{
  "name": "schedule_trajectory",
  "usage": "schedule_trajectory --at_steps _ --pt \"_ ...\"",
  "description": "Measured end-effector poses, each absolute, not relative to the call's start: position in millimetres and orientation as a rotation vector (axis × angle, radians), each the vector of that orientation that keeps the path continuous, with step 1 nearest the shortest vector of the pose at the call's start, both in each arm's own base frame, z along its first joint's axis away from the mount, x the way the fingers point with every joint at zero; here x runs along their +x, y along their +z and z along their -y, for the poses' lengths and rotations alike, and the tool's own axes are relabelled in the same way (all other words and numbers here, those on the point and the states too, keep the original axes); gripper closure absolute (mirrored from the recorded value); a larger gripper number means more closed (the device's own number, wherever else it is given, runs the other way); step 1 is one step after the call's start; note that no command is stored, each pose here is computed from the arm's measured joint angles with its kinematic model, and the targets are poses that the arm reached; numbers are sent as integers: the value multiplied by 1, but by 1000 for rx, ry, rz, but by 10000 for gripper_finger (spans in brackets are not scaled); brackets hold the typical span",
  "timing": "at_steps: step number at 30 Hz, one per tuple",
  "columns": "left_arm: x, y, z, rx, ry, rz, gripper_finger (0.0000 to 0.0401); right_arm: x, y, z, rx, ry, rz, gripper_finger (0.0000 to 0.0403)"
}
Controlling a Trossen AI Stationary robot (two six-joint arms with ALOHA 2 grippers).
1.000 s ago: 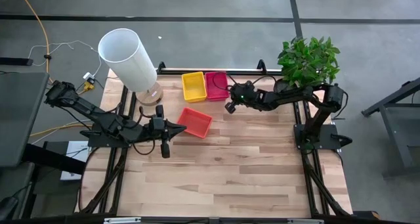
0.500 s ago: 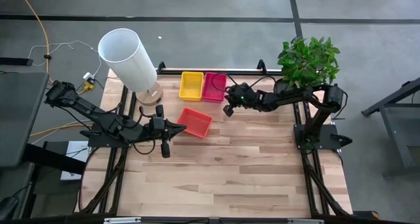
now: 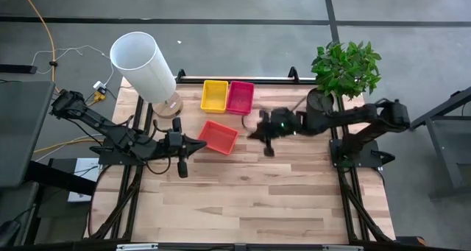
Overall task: Stack baskets by color
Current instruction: Move the stacked orange bins to the right of the stacked red bins
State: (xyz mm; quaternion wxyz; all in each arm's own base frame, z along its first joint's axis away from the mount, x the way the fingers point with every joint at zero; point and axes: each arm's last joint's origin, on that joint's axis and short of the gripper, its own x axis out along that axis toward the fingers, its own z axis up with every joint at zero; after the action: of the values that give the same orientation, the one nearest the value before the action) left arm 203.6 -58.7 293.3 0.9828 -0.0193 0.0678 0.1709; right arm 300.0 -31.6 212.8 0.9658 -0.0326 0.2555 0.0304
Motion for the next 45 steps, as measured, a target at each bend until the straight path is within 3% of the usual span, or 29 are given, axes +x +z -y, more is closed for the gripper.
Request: schedule_trajectory --at_steps 2,5,11,15,21,33,36,42,45 --pt "203 293 58 -38 355 -136 401 303 215 12 -112 141 -482 402" --pt "203 294 58 -41 359 -133 401 313 217 -6 -185 108 -495 386" --pt "203 293 58 -76 357 -129 401 351 221 -23 -394 87 -616 287" --pt "203 293 58 -82 357 -128 401 379 218 -23 -527 143 -804 225" --pt "203 293 58 -82 357 -127 401 411 209 -22 -711 229 -1027 191" --pt "203 293 59 -80 350 -134 401 432 177 -13 -834 269 -1147 203" --pt "203 293 59 -80 350 -134 401 430 176 -13 -840 279 -1168 244" --pt "203 293 59 -80 351 -134 401 430 176 -13 -829 283 -1171 384" --pt "203 293 59 -80 351 -134 401 429 176 -19 -810 281 -1167 385"
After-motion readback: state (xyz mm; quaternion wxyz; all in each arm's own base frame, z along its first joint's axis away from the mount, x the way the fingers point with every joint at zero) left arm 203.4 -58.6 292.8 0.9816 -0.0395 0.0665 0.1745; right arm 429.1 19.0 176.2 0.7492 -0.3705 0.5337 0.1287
